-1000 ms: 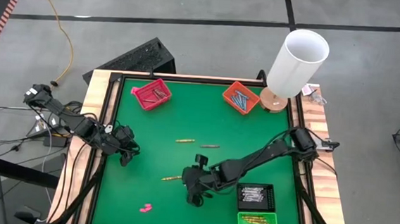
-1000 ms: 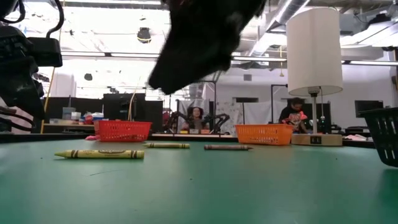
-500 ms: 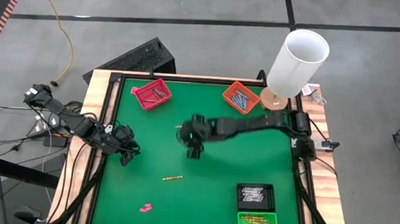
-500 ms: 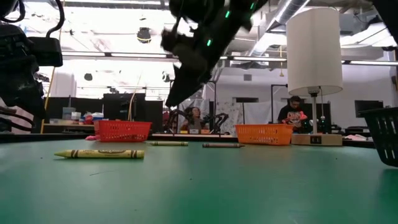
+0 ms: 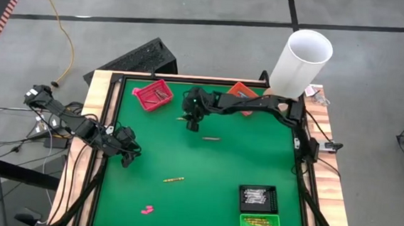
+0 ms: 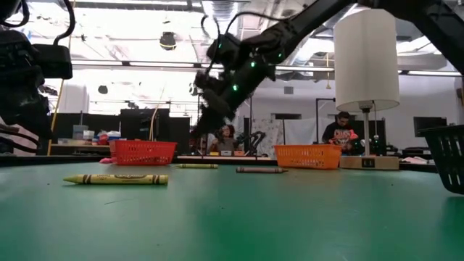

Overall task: Sort crayons
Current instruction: Put the yellow crayon into the green bin

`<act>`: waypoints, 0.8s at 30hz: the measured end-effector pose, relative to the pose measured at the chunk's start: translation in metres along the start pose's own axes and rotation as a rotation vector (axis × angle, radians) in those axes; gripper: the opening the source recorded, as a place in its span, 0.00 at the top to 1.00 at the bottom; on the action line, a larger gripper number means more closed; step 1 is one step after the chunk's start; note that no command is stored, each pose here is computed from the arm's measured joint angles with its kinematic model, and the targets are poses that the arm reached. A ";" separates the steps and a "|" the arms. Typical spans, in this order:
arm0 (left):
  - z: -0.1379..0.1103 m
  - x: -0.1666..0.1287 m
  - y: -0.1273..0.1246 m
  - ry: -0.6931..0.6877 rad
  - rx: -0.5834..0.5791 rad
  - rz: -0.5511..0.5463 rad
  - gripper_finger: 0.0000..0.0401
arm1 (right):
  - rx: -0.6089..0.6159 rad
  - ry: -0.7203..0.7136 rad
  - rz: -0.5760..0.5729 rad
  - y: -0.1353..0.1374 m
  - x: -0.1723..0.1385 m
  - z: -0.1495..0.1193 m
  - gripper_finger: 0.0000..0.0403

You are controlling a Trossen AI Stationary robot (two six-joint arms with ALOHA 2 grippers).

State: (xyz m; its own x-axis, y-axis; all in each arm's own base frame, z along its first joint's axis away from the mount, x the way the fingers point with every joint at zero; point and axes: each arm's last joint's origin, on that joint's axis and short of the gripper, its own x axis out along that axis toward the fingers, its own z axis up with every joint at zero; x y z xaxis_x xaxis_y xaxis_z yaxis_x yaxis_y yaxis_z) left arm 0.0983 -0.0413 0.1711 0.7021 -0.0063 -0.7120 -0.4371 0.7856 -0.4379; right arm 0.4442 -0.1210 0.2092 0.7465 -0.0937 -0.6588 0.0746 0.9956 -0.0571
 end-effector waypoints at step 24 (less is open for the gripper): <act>-0.001 0.001 0.001 0.010 0.013 0.012 0.56 | 0.093 0.305 -0.109 -0.028 0.069 0.017 0.59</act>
State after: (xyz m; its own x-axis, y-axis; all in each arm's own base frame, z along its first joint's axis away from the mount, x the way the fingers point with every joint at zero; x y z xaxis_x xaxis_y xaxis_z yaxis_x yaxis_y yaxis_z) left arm 0.0982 -0.0414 0.1695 0.6912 -0.0028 -0.7227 -0.4380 0.7938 -0.4219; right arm 0.5045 -0.1552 0.1779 0.4993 -0.1790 -0.8477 0.2130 0.9738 -0.0801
